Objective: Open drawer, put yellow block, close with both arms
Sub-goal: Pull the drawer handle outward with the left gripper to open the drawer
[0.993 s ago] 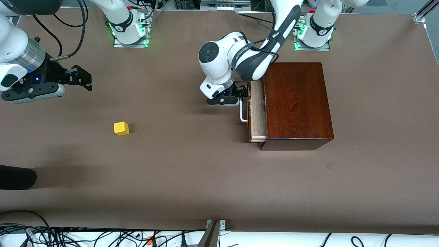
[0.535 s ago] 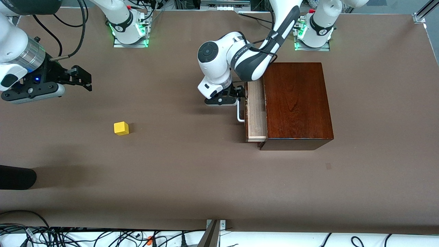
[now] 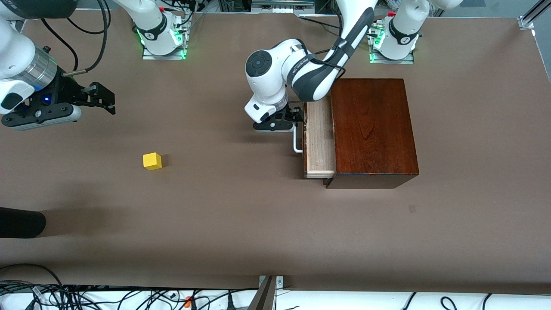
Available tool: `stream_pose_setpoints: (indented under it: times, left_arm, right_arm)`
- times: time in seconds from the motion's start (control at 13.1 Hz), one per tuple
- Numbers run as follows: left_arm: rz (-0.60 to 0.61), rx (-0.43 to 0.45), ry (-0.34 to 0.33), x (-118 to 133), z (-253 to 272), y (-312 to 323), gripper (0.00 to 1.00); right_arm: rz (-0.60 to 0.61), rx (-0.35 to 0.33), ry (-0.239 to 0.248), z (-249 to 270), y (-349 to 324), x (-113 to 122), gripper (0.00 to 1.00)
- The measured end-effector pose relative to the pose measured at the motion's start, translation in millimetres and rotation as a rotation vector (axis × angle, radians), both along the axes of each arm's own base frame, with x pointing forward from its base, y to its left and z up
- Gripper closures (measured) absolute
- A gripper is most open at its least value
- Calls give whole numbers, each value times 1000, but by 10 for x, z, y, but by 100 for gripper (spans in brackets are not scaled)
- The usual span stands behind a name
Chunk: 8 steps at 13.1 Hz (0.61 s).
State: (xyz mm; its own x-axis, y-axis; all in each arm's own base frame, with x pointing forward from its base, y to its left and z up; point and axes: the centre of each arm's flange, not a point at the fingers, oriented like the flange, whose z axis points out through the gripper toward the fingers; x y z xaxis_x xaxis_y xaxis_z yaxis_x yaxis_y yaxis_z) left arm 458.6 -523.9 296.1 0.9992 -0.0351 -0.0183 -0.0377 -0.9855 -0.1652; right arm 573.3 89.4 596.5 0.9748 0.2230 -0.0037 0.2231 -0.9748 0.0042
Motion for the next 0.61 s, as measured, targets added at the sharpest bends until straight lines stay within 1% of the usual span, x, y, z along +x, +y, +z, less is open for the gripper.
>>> stream_pose_setpoints:
  times: [0.61]
  left_arm:
    - [-3, -14, -5, -9, 37, -44, 0]
  right_arm:
    - [0, 0, 0, 0, 0, 0, 0]
